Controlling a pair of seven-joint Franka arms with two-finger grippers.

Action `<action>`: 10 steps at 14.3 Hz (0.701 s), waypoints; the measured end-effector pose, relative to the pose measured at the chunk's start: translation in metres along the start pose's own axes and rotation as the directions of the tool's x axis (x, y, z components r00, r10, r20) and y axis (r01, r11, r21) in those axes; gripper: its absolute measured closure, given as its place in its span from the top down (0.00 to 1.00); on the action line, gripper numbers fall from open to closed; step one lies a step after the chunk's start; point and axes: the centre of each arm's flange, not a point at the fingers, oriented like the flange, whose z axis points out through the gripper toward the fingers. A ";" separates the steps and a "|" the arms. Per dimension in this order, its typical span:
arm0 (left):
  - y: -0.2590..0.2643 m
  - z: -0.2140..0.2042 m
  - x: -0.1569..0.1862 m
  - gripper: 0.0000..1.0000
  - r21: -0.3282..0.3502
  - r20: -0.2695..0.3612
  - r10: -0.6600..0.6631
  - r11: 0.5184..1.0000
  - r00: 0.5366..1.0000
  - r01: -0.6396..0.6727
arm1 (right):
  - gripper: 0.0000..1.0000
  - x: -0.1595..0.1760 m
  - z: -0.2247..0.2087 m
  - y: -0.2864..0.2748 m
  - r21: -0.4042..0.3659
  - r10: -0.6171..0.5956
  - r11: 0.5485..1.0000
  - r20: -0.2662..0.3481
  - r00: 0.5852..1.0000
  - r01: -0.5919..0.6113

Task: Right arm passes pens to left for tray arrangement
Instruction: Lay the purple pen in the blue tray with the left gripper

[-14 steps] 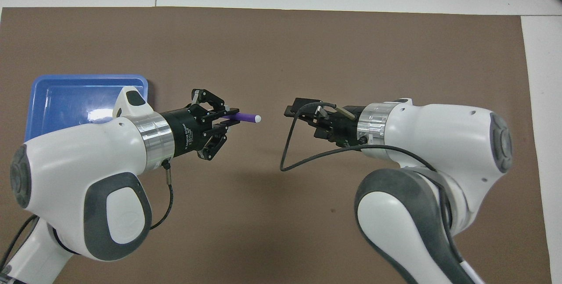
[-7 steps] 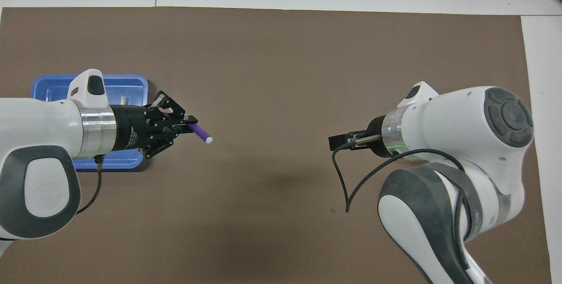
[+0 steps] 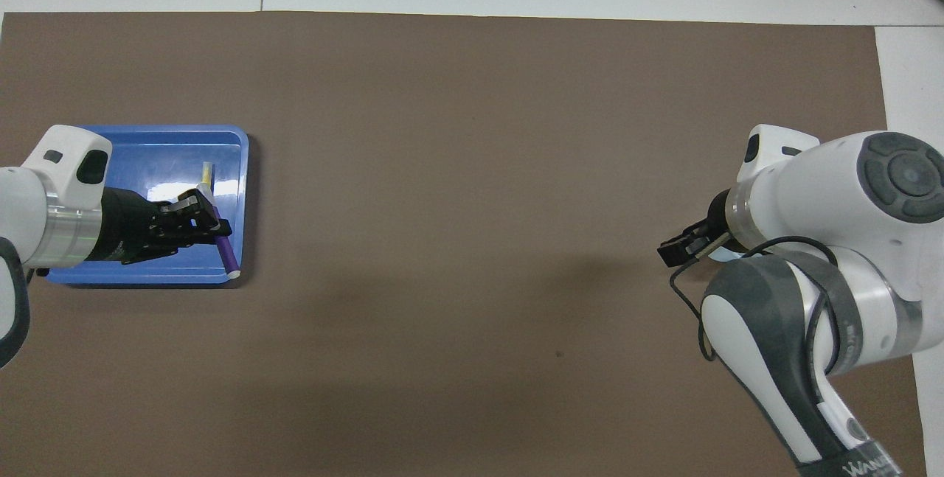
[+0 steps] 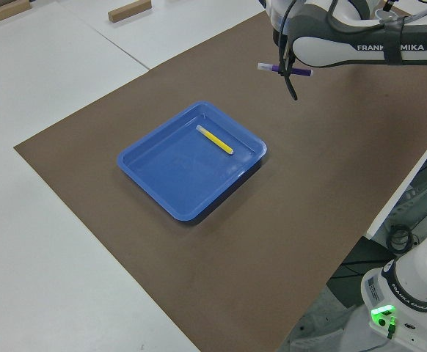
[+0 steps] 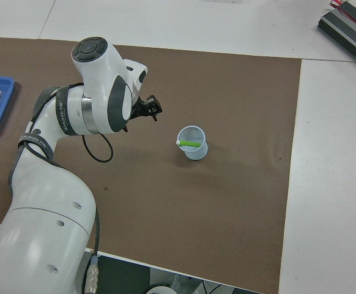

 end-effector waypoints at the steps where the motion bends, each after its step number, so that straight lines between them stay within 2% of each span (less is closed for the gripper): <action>1: -0.011 -0.001 0.005 0.19 0.026 -0.004 0.054 0.998 0.999 -0.054 | 1.00 -0.003 0.008 0.002 -0.022 -0.022 1.000 0.026 0.999 0.023; 3: -0.033 0.005 0.018 0.19 0.069 0.007 0.140 0.988 0.990 -0.140 | 1.00 -0.004 0.024 0.002 -0.041 -0.045 0.998 0.057 0.997 0.048; 7: -0.069 0.026 0.045 0.19 0.136 0.041 0.242 0.960 0.969 -0.245 | 1.00 -0.016 0.056 0.017 -0.090 -0.099 0.990 0.070 0.993 0.105; 8: -0.076 0.032 0.052 0.19 0.149 0.042 0.259 0.953 0.965 -0.262 | 0.92 -0.021 0.061 0.023 -0.094 -0.118 0.988 0.074 0.990 0.124; 10: -0.090 0.041 0.064 0.19 0.161 0.037 0.290 0.943 0.956 -0.292 | 0.90 -0.028 0.065 0.034 -0.093 -0.126 0.987 0.081 0.989 0.133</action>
